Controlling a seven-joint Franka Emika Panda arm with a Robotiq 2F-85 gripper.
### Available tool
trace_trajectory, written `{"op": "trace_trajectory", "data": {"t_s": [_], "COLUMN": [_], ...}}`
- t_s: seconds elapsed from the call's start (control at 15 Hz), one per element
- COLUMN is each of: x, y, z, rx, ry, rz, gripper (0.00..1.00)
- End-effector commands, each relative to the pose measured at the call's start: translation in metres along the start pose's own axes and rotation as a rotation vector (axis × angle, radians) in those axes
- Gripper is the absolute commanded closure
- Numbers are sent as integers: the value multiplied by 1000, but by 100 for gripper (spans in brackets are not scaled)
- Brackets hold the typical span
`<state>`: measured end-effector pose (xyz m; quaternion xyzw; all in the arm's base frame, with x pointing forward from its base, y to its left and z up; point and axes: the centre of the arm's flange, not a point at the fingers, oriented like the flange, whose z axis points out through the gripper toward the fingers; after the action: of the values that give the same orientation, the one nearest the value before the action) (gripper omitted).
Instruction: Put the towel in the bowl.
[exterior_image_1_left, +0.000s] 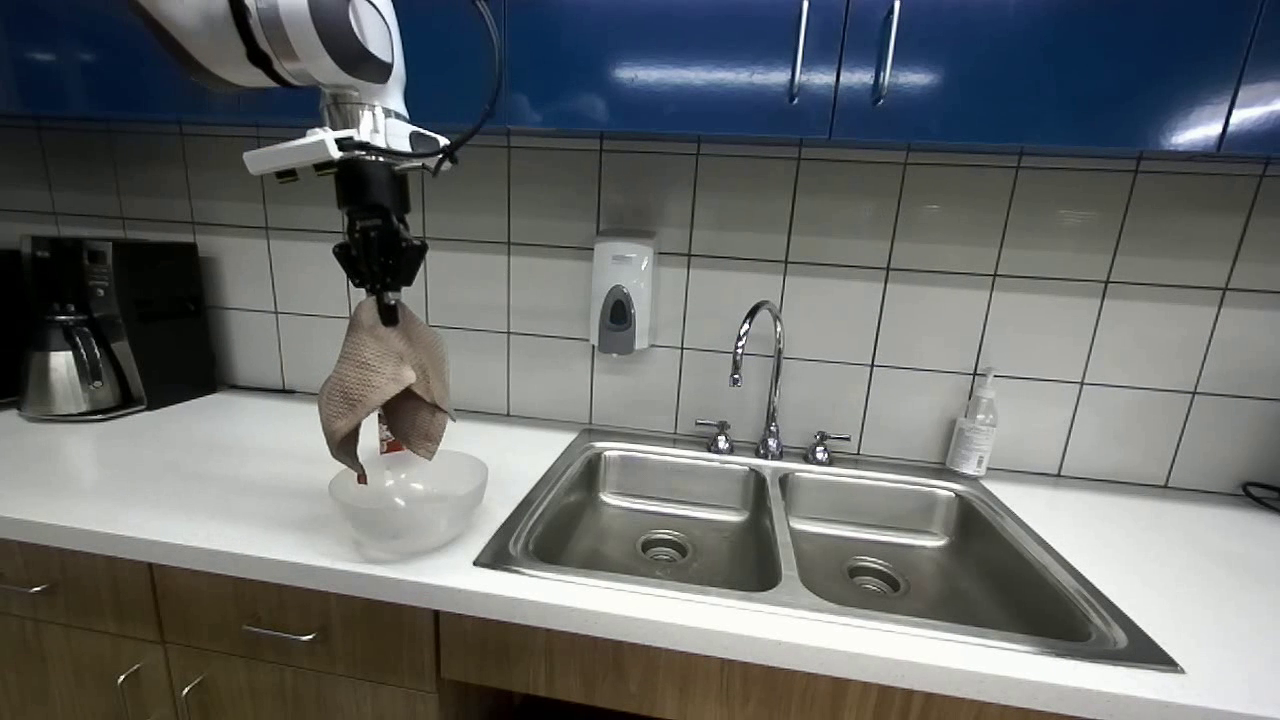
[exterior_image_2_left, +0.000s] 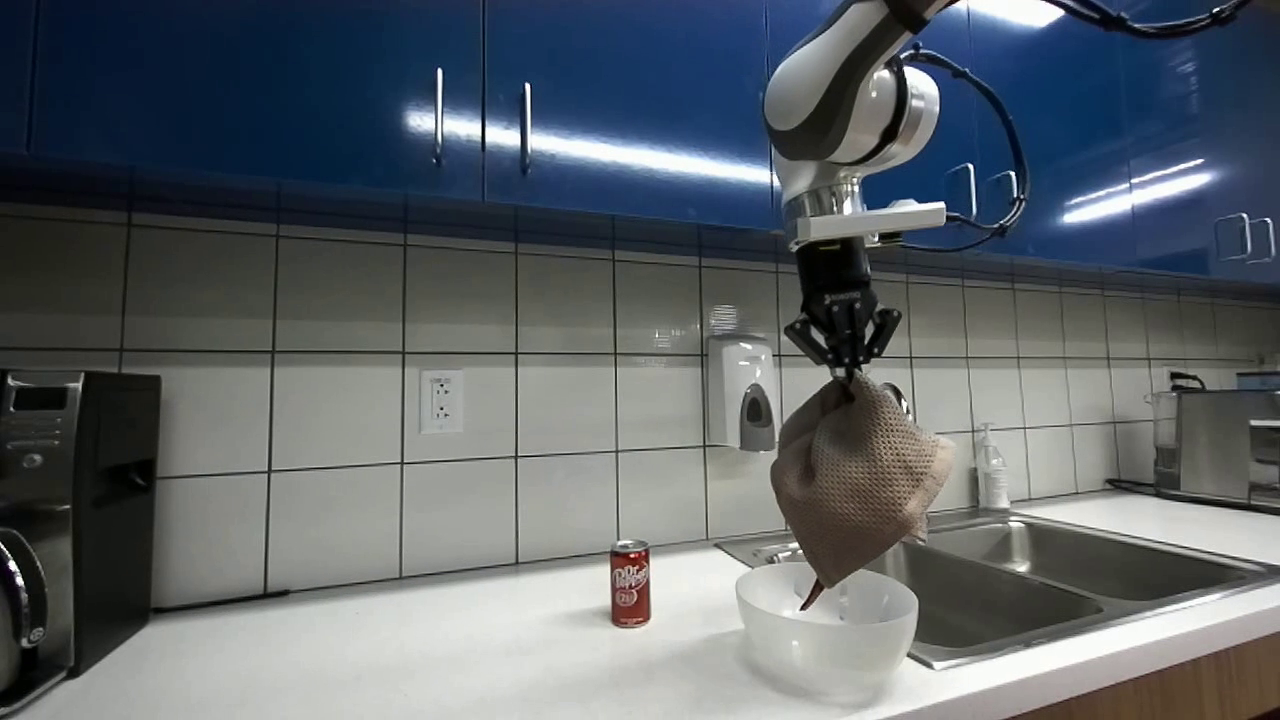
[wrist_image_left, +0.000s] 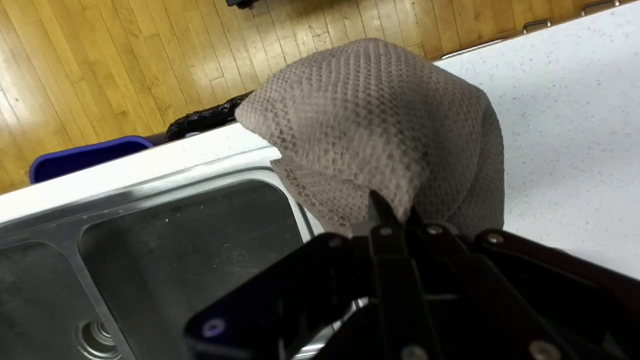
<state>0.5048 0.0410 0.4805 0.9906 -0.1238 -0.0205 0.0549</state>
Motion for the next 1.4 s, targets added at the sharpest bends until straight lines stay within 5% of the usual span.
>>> {"op": "trace_trajectory", "data": {"t_s": [0.0, 1.2, 1.27, 1.33], "x": [18, 61, 60, 58], "y": [-12, -39, -42, -44], "z": [16, 117, 119, 119], "rx": [7, 7, 7, 0], "ry": [19, 21, 14, 12], "rz": [-17, -36, -42, -46], "gripper": [99, 98, 71, 70]}}
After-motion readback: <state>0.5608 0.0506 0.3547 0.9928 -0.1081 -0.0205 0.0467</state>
